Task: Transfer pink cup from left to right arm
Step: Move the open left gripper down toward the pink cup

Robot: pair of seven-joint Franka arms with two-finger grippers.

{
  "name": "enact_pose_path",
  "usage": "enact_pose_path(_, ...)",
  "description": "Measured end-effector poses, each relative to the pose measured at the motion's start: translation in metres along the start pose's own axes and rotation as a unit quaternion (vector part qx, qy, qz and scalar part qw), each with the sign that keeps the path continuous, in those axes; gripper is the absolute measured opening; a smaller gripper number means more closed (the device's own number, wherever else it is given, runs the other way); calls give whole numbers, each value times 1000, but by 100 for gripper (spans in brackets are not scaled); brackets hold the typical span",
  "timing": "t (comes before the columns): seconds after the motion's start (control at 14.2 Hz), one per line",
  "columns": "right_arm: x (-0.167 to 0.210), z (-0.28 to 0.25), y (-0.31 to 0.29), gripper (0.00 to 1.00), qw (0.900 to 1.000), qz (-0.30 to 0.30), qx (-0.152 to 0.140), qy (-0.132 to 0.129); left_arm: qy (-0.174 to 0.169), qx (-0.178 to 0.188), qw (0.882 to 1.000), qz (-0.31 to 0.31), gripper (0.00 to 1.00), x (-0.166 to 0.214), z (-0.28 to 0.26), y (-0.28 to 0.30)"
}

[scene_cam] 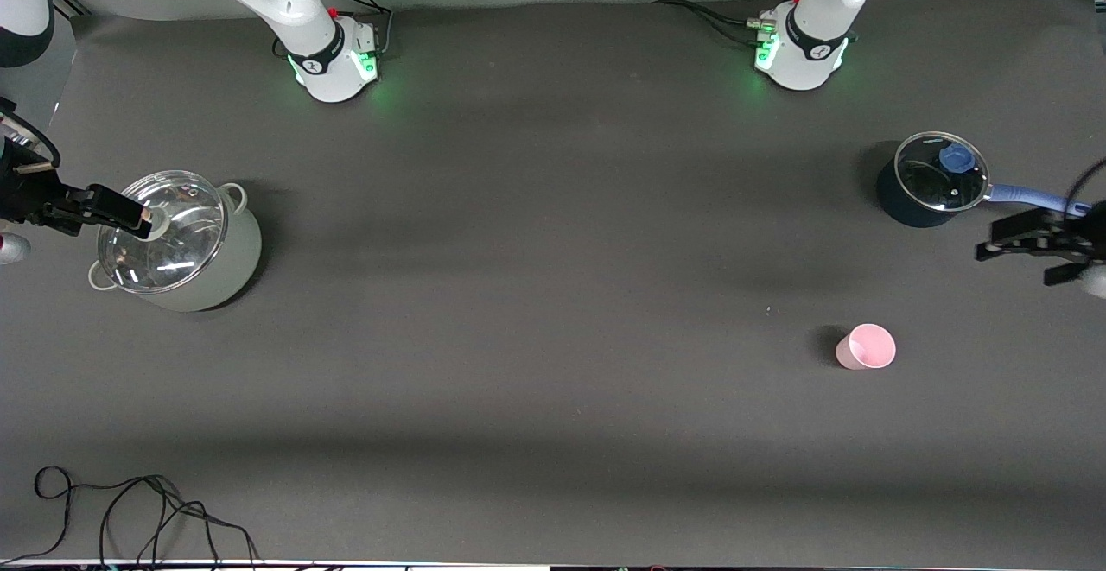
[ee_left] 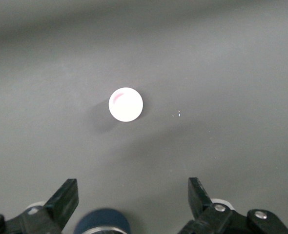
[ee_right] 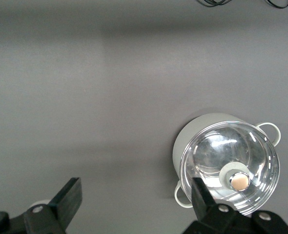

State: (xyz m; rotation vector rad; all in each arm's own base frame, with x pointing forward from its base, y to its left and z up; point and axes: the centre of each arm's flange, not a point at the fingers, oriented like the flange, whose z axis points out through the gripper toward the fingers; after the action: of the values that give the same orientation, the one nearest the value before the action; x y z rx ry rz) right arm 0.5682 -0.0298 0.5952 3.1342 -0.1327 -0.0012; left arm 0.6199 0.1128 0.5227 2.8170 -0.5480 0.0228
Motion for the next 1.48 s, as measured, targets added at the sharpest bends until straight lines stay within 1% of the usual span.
enact_pose_path(0.14,0,0,0,100,1000,0,0,0,35,-52,996,70,100,-20,16,-51)
enact_pose_path(0.35,0,0,0,100,1000,0,0,-1,70,-98,982,147,100,-43,49,-105)
enact_pose_path(0.49,0,0,0,100,1000,0,0,-1,94,-126,968,197,100,-47,76,-124)
enact_pose_path(0.7,0,0,0,100,1000,0,0,-1,142,-166,945,243,100,-52,121,-150)
enact_pose_path(0.91,0,0,0,100,1000,0,0,-1,191,-199,917,287,100,-54,179,-169)
enact_pose_path(1.05,0,0,0,100,1000,0,0,-1,232,-204,898,313,100,-54,217,-179)
enact_pose_path(1.2,0,0,0,100,1000,0,0,-2,270,-195,882,334,99,-63,247,-189)
enact_pose_path(1.48,0,0,0,100,1000,0,0,-2,354,-179,839,374,100,-86,299,-200)
